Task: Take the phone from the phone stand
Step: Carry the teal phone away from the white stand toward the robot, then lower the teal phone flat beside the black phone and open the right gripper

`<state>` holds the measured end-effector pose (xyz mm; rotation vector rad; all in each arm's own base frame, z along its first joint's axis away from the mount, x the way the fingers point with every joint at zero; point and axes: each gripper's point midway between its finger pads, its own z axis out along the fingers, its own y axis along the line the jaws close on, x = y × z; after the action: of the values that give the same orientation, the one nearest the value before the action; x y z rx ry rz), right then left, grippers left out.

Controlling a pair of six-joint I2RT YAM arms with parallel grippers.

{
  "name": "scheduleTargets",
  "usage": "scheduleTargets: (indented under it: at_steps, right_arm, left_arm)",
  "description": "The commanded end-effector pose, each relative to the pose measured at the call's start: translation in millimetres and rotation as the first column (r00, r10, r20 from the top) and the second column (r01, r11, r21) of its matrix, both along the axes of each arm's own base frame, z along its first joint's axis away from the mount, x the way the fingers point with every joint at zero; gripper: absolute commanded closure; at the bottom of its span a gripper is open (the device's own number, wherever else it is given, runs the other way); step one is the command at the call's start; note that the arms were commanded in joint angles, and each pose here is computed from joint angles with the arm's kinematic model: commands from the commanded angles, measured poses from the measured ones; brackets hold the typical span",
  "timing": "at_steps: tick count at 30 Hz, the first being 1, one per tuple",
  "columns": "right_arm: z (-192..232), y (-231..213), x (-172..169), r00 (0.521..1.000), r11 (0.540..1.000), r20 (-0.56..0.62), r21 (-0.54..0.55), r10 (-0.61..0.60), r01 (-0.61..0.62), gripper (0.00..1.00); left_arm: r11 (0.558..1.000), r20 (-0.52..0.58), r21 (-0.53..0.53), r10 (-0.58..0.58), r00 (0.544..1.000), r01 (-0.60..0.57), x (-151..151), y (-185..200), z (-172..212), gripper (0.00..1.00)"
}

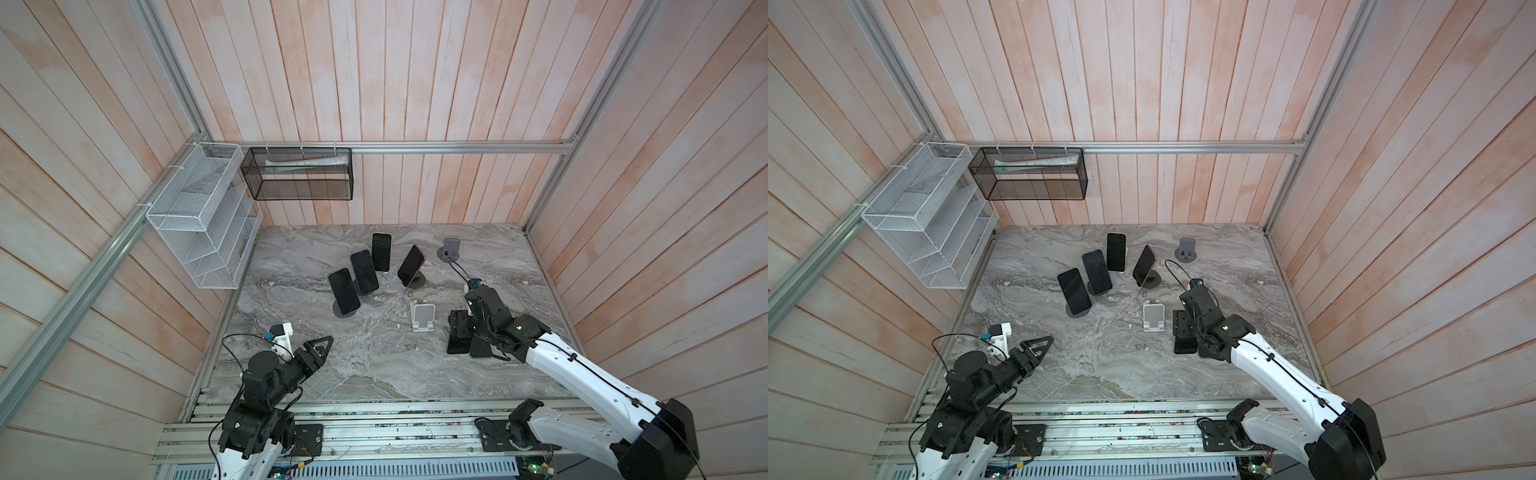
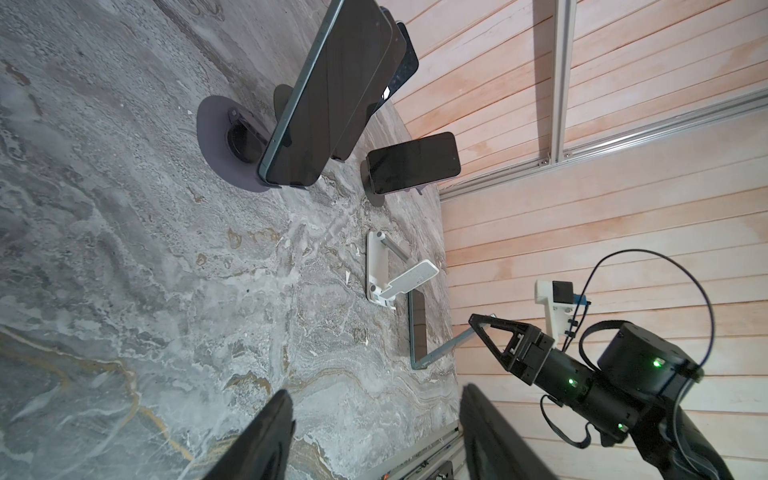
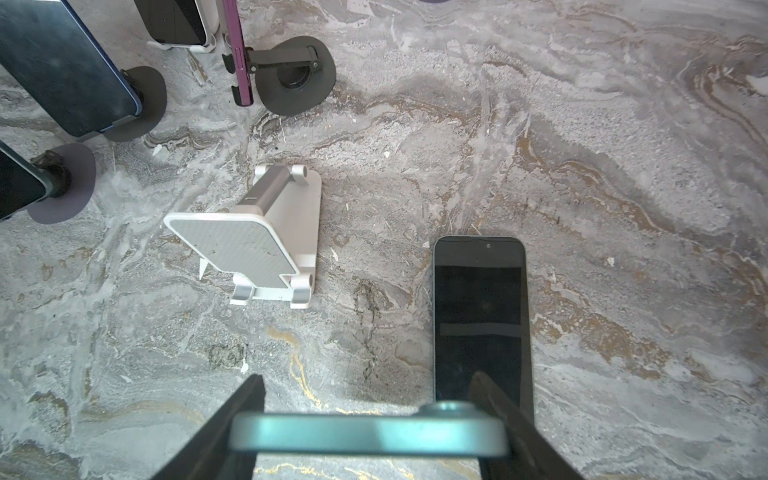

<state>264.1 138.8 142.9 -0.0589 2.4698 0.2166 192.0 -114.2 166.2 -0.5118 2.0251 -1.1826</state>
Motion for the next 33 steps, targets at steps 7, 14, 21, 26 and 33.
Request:
scheduleTargets:
  at_steps: [7, 14, 21, 26, 33]
  right_arm:
    - [-11, 0, 6, 0.999, 0.998, -0.016, 0.040, -0.038, 0.039, 0.38]
    - [-18, 8, 7, 0.998, 0.996, -0.049, 0.081, -0.027, 0.030, 0.39]
    - [-27, 9, 15, 0.997, 0.998, -0.074, 0.050, -0.026, 0.029, 0.39]
    - [-33, 0, 24, 0.995, 0.998, -0.069, -0.010, -0.070, 0.070, 0.38]
    - [-49, 9, 32, 0.994, 0.998, -0.094, -0.002, -0.059, 0.059, 0.38]
  left_arm:
    - [0.998, 0.018, -0.037, -0.051, 0.999, 0.052, 13, -13, -5, 0.35]
    - [0.997, 0.019, -0.059, -0.058, 0.998, 0.059, 15, -16, -12, 0.35]
    - [0.995, 0.023, -0.055, -0.080, 0.997, 0.081, 19, -20, -11, 0.35]
    - [0.994, 0.015, -0.052, -0.096, 0.995, 0.097, 21, -23, -12, 0.35]
    - [0.995, 0.016, -0.052, -0.086, 0.996, 0.087, 21, -21, -14, 0.35]
